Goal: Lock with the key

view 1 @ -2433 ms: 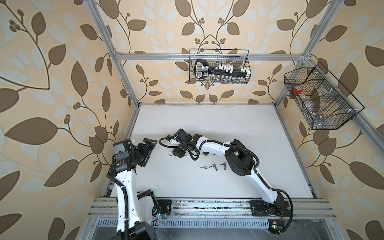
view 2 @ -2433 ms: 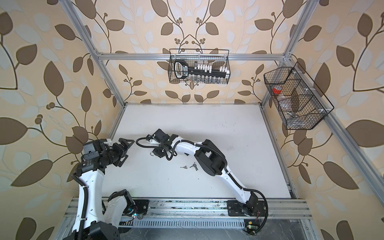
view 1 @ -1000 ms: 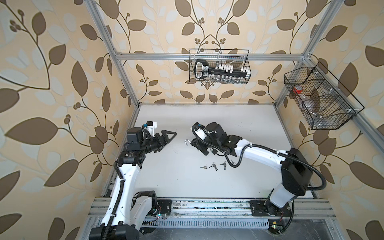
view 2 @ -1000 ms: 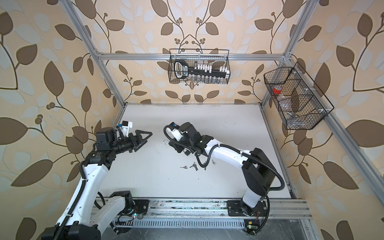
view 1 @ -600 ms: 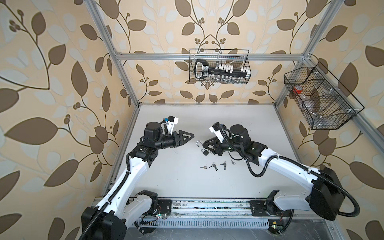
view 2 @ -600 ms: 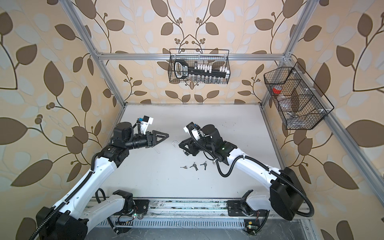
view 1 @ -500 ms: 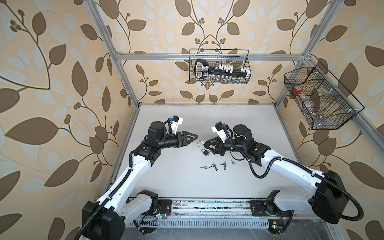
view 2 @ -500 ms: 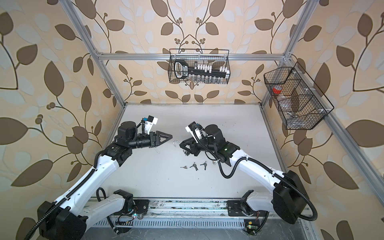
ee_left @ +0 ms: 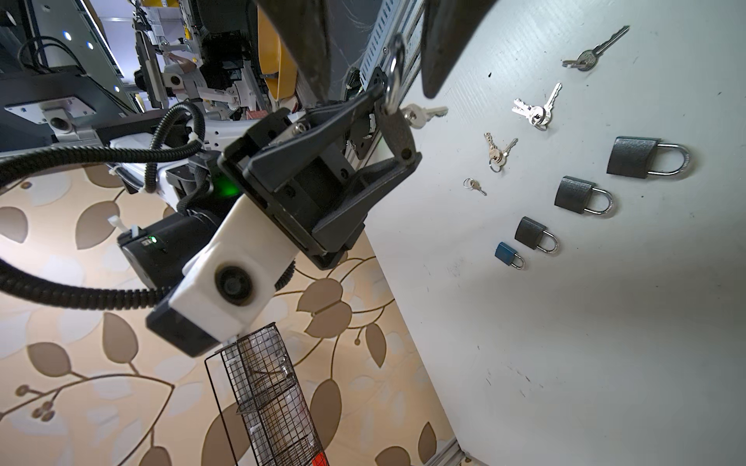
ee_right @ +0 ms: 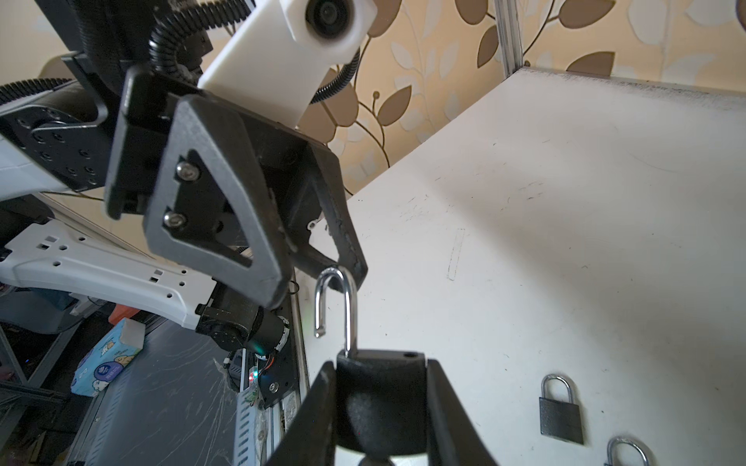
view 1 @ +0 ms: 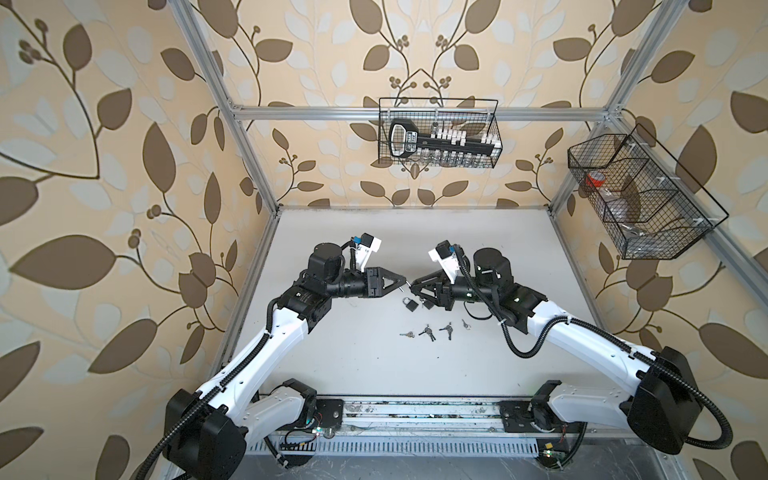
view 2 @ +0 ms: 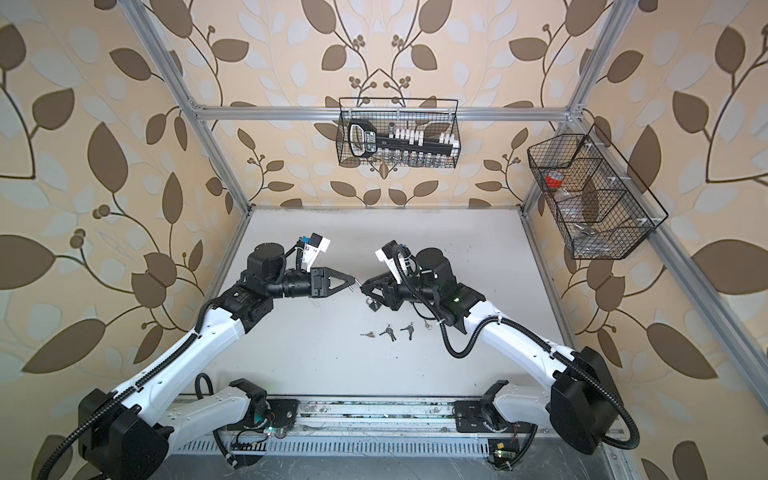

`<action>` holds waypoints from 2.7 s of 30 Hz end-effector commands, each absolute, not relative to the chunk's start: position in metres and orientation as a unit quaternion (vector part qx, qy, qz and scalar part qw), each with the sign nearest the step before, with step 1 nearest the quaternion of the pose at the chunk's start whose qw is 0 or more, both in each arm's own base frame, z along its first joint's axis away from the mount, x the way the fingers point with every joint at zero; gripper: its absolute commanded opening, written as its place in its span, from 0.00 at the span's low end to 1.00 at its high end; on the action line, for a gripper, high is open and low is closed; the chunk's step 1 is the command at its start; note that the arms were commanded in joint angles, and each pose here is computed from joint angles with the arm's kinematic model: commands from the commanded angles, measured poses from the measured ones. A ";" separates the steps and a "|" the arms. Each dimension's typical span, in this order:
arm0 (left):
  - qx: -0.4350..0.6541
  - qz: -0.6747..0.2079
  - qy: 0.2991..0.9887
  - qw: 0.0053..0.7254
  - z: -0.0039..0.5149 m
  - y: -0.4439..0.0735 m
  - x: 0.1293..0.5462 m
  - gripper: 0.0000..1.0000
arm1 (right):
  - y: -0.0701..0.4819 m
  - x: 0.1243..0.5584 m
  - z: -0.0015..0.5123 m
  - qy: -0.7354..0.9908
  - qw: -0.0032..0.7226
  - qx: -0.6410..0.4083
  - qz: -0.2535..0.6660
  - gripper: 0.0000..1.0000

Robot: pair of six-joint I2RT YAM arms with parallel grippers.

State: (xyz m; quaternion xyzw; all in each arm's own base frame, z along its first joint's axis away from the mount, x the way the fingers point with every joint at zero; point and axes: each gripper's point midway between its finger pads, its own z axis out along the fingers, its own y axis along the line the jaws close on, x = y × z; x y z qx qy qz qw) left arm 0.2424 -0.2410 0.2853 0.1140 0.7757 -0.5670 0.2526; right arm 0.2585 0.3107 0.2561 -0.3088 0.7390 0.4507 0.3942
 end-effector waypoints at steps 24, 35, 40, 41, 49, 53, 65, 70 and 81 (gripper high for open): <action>0.130 -0.543 0.754 0.345 0.337 -0.234 0.245 0.00 | 0.293 0.249 0.295 0.694 0.475 -0.319 0.437 0.55; 0.111 -0.542 0.726 0.409 0.384 -0.222 0.245 0.00 | 0.264 0.242 0.333 0.601 0.631 -0.294 0.393 0.62; 0.124 -0.564 0.710 0.402 0.396 -0.227 0.240 0.00 | 0.279 0.230 0.348 0.553 0.658 -0.329 0.390 0.65; 0.125 -0.570 0.706 0.401 0.399 -0.228 0.240 0.00 | 0.282 0.230 0.350 0.547 0.661 -0.333 0.391 0.65; 0.123 -0.583 0.694 0.404 0.407 -0.228 0.238 0.00 | 0.302 0.245 0.353 0.540 0.679 -0.333 0.368 0.64; 0.124 -0.587 0.693 0.399 0.407 -0.229 0.238 0.00 | 0.307 0.255 0.357 0.542 0.683 -0.319 0.370 0.59; 0.122 -0.588 0.694 0.397 0.407 -0.229 0.235 0.00 | 0.322 0.269 0.351 0.553 0.671 -0.319 0.378 0.41; 0.121 -0.590 0.693 0.397 0.408 -0.229 0.235 0.00 | 0.325 0.271 0.347 0.559 0.666 -0.317 0.379 0.37; 0.117 -0.587 0.697 0.396 0.405 -0.228 0.236 0.00 | 0.326 0.269 0.353 0.553 0.663 -0.317 0.392 0.26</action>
